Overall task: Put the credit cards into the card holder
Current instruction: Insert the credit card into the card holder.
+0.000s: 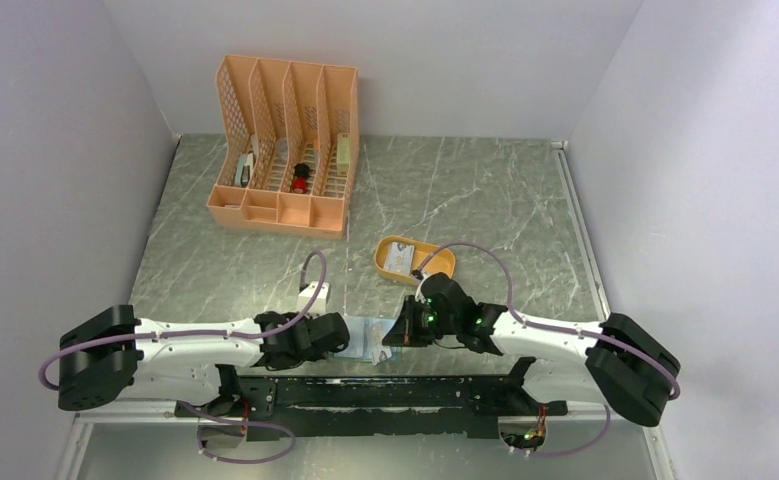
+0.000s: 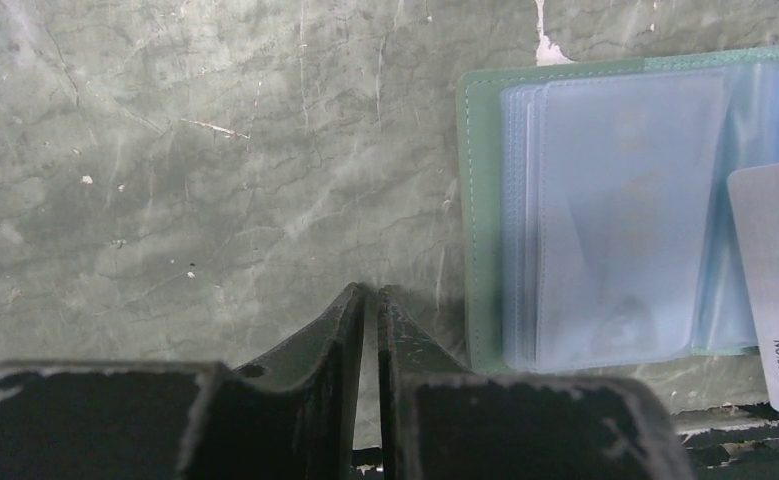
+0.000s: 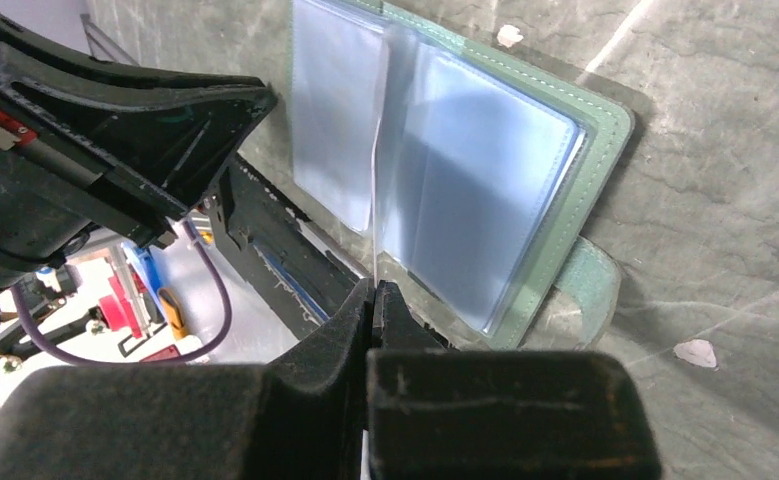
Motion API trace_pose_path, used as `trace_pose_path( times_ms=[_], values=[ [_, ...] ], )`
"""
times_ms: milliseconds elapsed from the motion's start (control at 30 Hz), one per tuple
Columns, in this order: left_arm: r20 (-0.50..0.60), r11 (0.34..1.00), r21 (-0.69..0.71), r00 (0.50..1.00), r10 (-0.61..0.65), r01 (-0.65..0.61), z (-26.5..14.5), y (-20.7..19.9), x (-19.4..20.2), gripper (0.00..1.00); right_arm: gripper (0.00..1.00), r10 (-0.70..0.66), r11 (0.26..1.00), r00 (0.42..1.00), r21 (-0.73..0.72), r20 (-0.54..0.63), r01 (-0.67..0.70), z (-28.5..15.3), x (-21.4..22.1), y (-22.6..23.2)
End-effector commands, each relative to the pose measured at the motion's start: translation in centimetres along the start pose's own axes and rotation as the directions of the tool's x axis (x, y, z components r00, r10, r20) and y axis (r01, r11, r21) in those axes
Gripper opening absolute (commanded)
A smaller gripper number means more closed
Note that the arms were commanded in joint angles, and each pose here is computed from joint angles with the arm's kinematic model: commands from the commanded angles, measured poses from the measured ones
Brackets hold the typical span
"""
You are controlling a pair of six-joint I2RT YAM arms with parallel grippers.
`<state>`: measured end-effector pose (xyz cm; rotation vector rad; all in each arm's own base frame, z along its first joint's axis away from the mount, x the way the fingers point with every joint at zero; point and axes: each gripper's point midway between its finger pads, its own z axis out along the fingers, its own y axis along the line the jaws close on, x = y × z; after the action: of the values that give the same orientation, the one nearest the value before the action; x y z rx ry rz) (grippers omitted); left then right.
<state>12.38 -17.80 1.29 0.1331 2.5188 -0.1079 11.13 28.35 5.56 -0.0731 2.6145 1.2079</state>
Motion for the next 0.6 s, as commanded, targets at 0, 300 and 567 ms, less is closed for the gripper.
trace_pose_path(
  times_ms=[0,300,567],
  values=[
    [0.011,1.0,0.01,1.0,-0.022,0.022,0.05,-0.46,-0.46,0.16,0.0,0.017,1.0,1.0,0.01,-0.001,-0.017,0.33,-0.03,-0.44],
    [0.005,0.999,0.017,1.0,-0.028,0.028,0.12,-0.4,-0.15,0.15,0.0,0.007,1.0,1.0,-0.011,-0.018,-0.007,0.68,0.03,0.04],
    [0.003,0.999,0.02,1.0,-0.029,0.029,0.18,-0.51,-0.09,0.15,0.0,0.002,1.0,1.0,-0.024,0.001,-0.002,0.49,-0.38,0.52]
  ],
)
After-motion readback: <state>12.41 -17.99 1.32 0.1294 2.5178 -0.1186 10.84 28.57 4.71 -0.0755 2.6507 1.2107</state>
